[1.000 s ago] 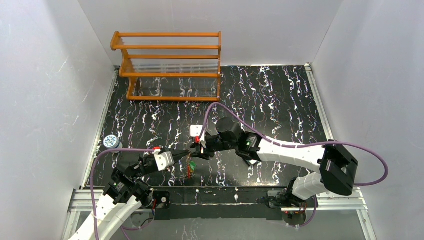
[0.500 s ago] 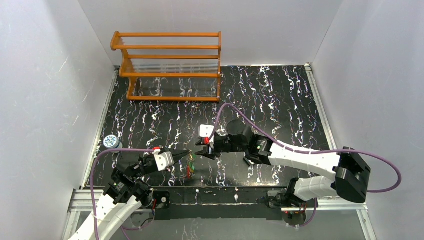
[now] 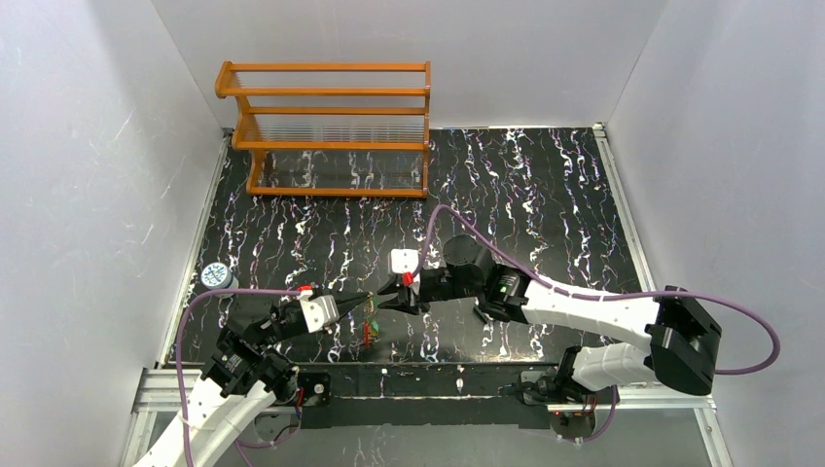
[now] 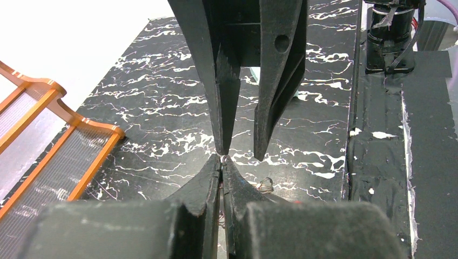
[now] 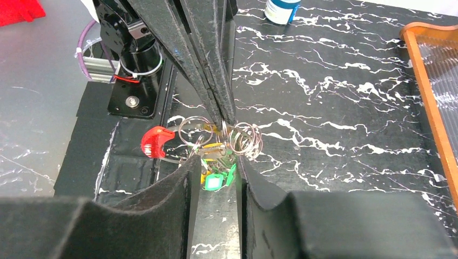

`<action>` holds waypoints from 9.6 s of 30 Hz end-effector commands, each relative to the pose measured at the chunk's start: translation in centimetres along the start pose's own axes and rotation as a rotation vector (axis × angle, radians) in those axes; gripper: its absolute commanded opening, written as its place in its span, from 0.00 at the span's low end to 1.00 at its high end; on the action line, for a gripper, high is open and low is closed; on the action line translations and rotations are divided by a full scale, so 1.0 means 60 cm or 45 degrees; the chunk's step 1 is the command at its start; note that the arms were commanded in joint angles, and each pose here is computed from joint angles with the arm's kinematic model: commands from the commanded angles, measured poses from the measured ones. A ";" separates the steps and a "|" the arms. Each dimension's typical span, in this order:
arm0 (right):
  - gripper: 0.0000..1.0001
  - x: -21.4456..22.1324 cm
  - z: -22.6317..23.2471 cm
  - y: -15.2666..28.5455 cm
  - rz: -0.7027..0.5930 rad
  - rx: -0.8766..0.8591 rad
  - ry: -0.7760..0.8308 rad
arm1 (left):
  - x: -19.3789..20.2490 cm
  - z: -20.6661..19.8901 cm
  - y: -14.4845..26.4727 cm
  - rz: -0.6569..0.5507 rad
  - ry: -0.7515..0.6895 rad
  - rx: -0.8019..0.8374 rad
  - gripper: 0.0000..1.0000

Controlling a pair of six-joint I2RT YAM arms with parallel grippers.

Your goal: Put the keys on the keyring

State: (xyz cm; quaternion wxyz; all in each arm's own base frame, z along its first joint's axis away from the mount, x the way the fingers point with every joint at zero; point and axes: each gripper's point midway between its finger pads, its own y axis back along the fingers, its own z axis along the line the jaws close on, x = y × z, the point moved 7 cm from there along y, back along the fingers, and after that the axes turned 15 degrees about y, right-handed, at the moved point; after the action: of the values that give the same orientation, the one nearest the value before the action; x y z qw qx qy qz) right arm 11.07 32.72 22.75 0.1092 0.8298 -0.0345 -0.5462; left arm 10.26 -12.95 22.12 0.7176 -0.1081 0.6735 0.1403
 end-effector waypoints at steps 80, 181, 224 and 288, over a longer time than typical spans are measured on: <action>0.01 -0.027 -0.034 -0.022 -0.129 0.011 -0.062 | -0.020 -0.001 -0.002 -0.057 -0.039 0.020 0.00; 0.31 -0.065 -0.022 0.001 -0.177 0.001 -0.105 | -0.027 -0.005 0.002 -0.108 -0.065 0.025 0.00; 0.45 -0.018 -0.037 -0.040 -0.065 0.016 -0.149 | -0.027 -0.010 -0.001 -0.108 -0.071 0.072 0.00; 0.01 -0.060 -0.037 0.001 -0.137 -0.005 0.002 | -0.024 -0.007 -0.004 -0.077 -0.046 0.072 0.07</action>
State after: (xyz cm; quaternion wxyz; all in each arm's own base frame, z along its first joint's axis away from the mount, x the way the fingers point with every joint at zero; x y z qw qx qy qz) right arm 10.83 33.37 24.50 0.1038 0.8133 0.0279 -0.5718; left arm 9.85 -13.23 22.47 0.7259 -0.1016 0.6705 0.1150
